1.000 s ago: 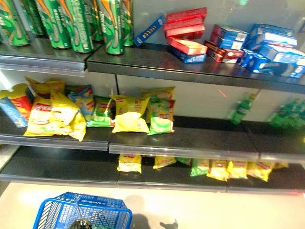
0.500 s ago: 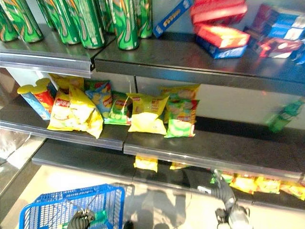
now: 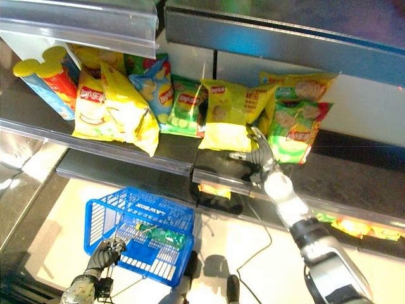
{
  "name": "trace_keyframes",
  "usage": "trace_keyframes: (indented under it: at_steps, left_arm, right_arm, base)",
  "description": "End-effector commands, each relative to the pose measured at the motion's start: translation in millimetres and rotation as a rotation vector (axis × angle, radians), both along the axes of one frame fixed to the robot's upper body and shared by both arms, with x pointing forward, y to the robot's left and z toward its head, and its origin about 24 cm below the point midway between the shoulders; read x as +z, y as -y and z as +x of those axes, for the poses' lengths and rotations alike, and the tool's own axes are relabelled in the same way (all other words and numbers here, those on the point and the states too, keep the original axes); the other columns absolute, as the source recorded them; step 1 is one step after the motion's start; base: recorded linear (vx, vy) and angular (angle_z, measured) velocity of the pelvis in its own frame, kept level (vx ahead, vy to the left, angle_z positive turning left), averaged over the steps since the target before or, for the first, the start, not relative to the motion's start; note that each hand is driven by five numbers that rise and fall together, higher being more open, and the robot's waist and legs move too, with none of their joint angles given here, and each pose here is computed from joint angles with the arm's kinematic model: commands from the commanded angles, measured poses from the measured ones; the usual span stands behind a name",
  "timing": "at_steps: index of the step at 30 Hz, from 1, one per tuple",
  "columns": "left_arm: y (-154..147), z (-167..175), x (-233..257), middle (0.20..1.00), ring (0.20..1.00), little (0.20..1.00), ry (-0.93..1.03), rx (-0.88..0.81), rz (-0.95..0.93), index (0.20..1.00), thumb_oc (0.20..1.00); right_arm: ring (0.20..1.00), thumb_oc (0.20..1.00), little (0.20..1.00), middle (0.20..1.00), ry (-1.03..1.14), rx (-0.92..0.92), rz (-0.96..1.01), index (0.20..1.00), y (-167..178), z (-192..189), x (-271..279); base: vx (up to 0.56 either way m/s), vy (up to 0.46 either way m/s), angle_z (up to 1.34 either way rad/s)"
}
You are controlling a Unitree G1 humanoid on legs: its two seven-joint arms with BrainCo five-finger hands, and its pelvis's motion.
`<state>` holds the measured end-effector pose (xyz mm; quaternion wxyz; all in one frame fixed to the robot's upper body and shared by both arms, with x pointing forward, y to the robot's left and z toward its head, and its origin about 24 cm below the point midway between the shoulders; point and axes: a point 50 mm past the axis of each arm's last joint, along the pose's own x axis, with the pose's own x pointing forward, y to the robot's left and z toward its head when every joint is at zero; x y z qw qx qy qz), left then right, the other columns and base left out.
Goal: Pick up the snacks into the basket
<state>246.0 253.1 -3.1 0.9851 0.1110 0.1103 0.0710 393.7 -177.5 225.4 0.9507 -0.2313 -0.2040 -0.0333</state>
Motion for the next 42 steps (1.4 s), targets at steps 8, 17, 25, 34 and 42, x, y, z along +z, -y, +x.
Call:
trace_keyframes:
  at_steps: [8,17,25,34,42]
  left_arm:
    - [6,10,38,0.200,0.200,0.200,0.201,-0.051,-0.013,0.200,0.200]
    - [10,13,38,0.200,0.200,0.200,0.203,-0.059,-0.008,0.200,0.200]
    - [13,13,35,0.200,0.200,0.200,0.191,-0.051,0.003,0.200,0.200]
    - [10,8,30,0.200,0.200,0.200,0.169,-0.036,0.043,0.200,0.200]
    - [10,3,22,0.200,0.200,0.200,0.137,-0.027,0.059,0.200,0.200]
  right_arm:
    - [1.000,1.000,1.000,1.000,0.063,-0.089,0.013,1.000,11,8,33]
    - [1.000,1.000,1.000,1.000,0.027,-0.067,0.069,1.000,1,12,22]
    - [1.000,1.000,1.000,1.000,0.018,-0.054,0.124,1.000,-7,7,4]
    - [1.000,1.000,1.000,1.000,0.092,-0.073,0.215,1.000,19,-29,-24]
    - [1.000,1.000,1.000,1.000,0.108,-0.147,0.319,1.000,40,-59,-56]
  base:
    - [-0.01,-0.029,0.04]
    - [0.00,-0.001,0.01]
    - [0.00,0.005,0.01]
    - [0.00,0.013,0.03]
    - [0.01,0.010,-0.01]
